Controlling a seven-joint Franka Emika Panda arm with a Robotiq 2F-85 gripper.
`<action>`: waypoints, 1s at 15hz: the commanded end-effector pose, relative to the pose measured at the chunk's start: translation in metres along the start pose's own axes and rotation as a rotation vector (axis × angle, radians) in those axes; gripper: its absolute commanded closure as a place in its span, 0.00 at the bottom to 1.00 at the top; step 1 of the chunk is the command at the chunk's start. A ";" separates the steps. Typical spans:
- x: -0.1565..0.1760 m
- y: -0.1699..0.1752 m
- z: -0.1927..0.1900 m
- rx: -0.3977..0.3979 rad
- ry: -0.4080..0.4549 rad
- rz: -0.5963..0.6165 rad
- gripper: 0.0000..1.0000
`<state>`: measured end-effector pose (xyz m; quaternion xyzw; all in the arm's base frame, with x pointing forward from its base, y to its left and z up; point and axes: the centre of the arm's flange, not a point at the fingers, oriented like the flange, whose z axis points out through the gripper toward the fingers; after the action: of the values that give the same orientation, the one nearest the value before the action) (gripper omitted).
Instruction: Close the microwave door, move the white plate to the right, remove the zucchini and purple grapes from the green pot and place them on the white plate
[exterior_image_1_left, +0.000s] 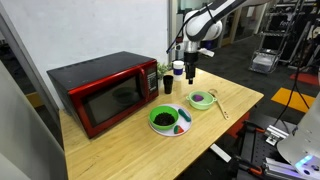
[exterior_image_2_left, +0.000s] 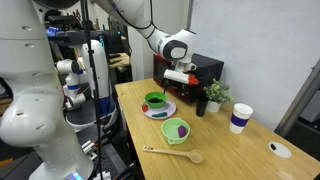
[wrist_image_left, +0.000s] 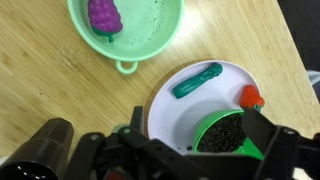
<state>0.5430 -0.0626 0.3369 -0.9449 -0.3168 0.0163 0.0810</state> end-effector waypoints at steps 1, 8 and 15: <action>-0.002 -0.020 -0.010 -0.050 -0.060 -0.130 0.00; -0.020 -0.051 -0.002 -0.089 -0.113 -0.204 0.00; -0.083 -0.030 0.012 -0.134 -0.065 -0.132 0.00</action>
<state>0.4813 -0.0634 0.3367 -0.9236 -0.3799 0.0457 0.0229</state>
